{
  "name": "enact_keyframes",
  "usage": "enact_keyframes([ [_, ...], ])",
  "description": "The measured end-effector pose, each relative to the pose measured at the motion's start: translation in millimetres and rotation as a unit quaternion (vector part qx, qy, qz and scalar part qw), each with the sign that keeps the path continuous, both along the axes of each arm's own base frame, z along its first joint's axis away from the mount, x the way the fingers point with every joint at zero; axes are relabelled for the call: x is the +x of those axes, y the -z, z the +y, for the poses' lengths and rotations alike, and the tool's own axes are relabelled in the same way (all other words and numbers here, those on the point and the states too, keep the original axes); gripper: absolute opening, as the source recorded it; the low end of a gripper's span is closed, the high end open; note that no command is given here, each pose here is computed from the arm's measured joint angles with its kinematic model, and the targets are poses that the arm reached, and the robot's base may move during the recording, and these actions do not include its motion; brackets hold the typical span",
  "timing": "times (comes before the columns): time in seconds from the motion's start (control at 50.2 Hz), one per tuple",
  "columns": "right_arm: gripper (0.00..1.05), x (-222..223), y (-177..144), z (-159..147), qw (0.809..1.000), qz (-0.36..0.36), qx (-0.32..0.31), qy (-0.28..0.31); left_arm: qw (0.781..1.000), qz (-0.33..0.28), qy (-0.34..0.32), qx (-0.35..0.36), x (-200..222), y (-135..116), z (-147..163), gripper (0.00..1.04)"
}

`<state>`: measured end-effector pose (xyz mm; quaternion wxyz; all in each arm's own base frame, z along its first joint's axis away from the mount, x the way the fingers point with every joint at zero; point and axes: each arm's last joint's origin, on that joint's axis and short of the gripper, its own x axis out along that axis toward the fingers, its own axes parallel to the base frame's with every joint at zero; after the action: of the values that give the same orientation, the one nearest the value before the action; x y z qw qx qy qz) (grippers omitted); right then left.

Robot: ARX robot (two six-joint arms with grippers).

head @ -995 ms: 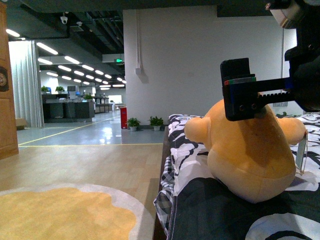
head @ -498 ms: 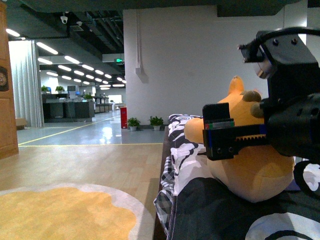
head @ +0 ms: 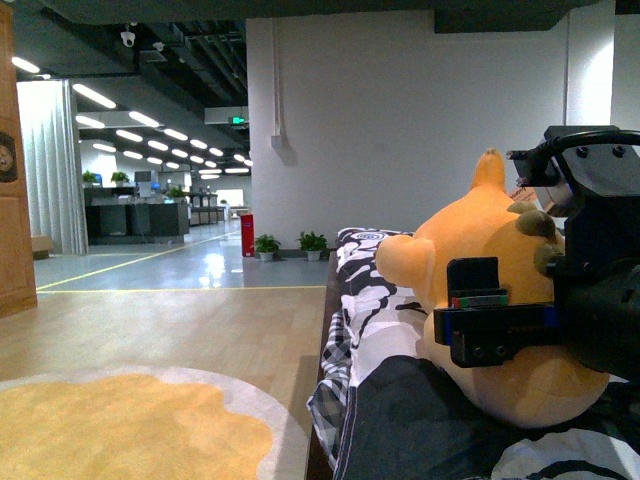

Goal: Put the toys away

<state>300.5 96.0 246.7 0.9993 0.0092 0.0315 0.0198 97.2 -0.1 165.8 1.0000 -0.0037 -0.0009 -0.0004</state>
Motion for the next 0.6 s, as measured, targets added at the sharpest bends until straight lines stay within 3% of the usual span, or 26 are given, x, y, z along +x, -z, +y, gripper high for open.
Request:
enact_keyframes([
  [0.139,0.58,-7,-5,1,1.0,-0.007,0.007,-0.008,1.0,0.0,0.0,0.0,0,0,0,0.99],
  [0.378,0.15,-44,-38,-11,0.996,-0.052,0.028,-0.072,1.0,0.0,0.0,0.0,0,0,0,0.99],
  [0.597,0.08,-92,-65,-59,0.989,-0.1,0.038,-0.097,1.0,0.0,0.0,0.0,0,0,0,0.99],
])
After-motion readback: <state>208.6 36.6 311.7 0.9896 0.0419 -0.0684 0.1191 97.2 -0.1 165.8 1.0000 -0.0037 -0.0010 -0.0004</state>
